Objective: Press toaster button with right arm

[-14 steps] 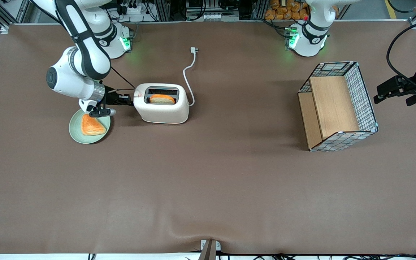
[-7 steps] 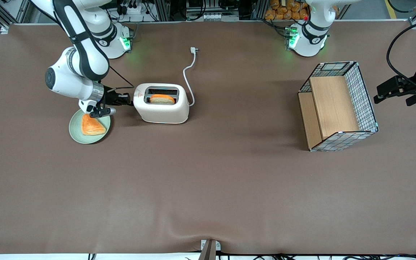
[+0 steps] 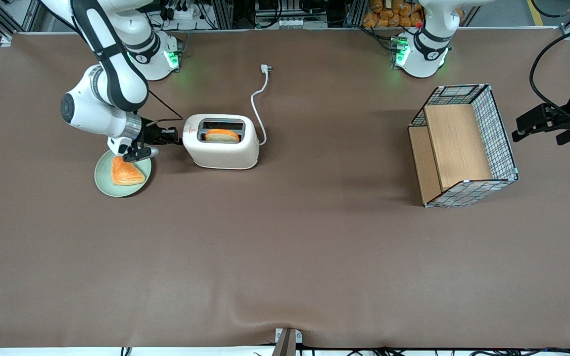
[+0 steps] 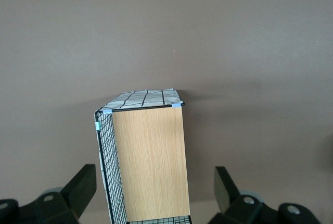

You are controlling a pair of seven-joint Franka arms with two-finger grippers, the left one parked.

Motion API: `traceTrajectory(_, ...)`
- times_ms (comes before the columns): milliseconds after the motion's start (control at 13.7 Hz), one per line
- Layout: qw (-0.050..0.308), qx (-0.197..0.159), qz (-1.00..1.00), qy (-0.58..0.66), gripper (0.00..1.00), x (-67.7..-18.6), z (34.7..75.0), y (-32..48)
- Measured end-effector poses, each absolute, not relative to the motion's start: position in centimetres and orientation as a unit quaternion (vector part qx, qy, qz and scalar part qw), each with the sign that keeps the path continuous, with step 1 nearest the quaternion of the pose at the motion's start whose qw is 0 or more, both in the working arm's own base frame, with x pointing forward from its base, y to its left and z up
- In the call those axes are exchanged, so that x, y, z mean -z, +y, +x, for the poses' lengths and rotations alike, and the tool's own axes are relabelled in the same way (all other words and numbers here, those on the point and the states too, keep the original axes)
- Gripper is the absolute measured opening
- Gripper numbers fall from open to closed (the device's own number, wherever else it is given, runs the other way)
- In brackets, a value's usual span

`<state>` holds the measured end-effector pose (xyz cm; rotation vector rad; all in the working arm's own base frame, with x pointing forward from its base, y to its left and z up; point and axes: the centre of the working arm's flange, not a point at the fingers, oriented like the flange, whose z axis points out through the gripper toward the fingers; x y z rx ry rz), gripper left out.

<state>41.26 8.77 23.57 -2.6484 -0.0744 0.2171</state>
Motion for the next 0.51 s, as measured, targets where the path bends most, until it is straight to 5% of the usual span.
traceTrajectory(512,0.235,-0.080,-0.968,-0.050,0.01,-24.0,42.7,5.2)
